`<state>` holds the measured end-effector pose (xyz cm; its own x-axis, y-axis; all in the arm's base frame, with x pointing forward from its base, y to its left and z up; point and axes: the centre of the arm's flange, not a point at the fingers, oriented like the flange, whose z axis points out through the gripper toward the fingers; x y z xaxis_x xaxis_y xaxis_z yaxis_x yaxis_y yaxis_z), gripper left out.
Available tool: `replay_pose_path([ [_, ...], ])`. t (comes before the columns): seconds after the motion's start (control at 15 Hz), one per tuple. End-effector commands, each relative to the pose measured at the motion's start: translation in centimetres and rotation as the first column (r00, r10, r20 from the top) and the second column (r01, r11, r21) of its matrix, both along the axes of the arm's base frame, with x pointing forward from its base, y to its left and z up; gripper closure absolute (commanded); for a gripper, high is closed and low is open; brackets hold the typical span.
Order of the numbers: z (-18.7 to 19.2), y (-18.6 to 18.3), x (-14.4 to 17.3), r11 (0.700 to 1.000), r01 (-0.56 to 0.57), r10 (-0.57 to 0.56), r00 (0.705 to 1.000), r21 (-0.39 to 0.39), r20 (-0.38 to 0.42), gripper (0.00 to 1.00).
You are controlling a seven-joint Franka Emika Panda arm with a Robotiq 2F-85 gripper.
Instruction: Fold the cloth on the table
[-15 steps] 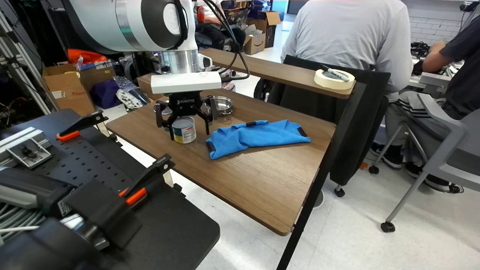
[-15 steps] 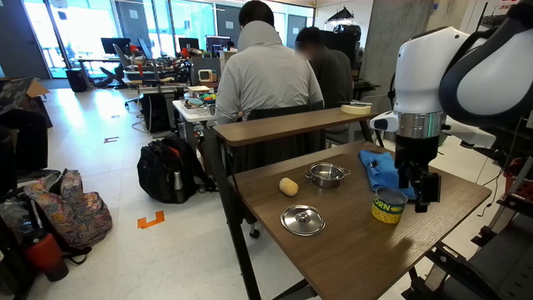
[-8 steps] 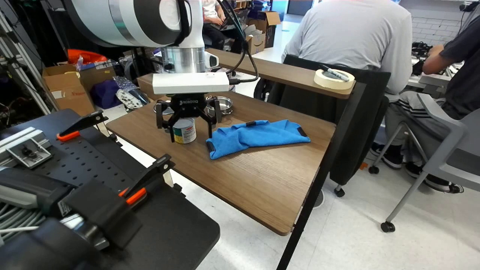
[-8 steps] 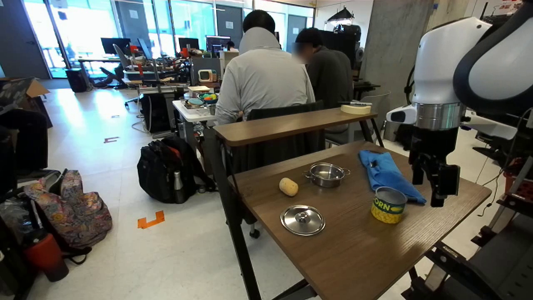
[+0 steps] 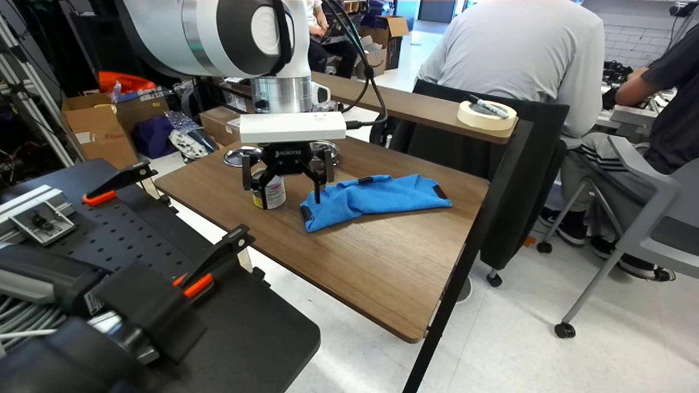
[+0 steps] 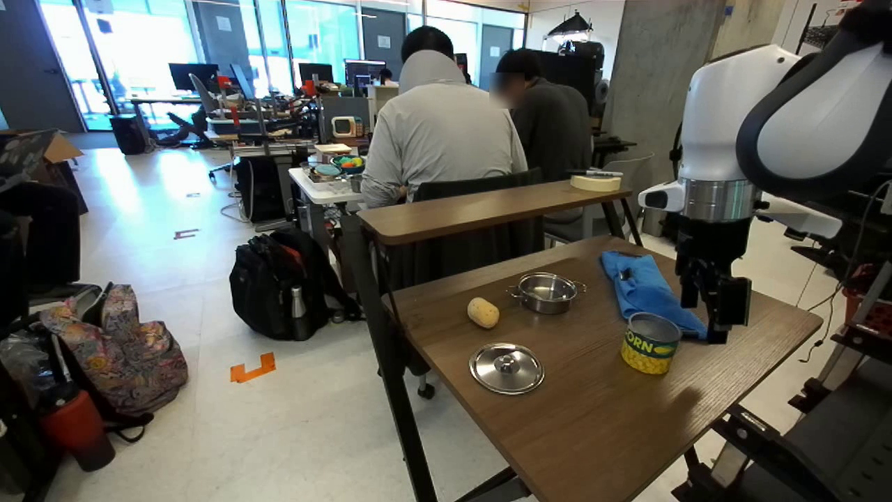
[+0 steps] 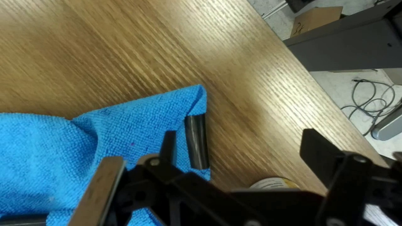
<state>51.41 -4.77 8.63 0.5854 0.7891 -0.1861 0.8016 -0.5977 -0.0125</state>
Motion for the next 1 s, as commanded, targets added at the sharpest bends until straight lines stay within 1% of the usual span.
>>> replay_pose_path([
  [0.0, -1.2, -0.4, 1.8, 1.0, 0.007, -0.007, 1.0, -0.016, -0.006, 0.0],
  [0.27, -2.1, -0.5, 2.7, 1.0, 0.009, -0.01, 1.0, -0.028, -0.024, 0.0],
  [0.67, -3.6, 0.3, 3.2, 0.998, -0.006, 0.004, 0.999, -0.062, -0.042, 0.0],
  [0.93, -4.6, 0.6, 3.7, 0.996, 0.004, -0.006, 1.0, -0.092, -0.024, 0.0],
])
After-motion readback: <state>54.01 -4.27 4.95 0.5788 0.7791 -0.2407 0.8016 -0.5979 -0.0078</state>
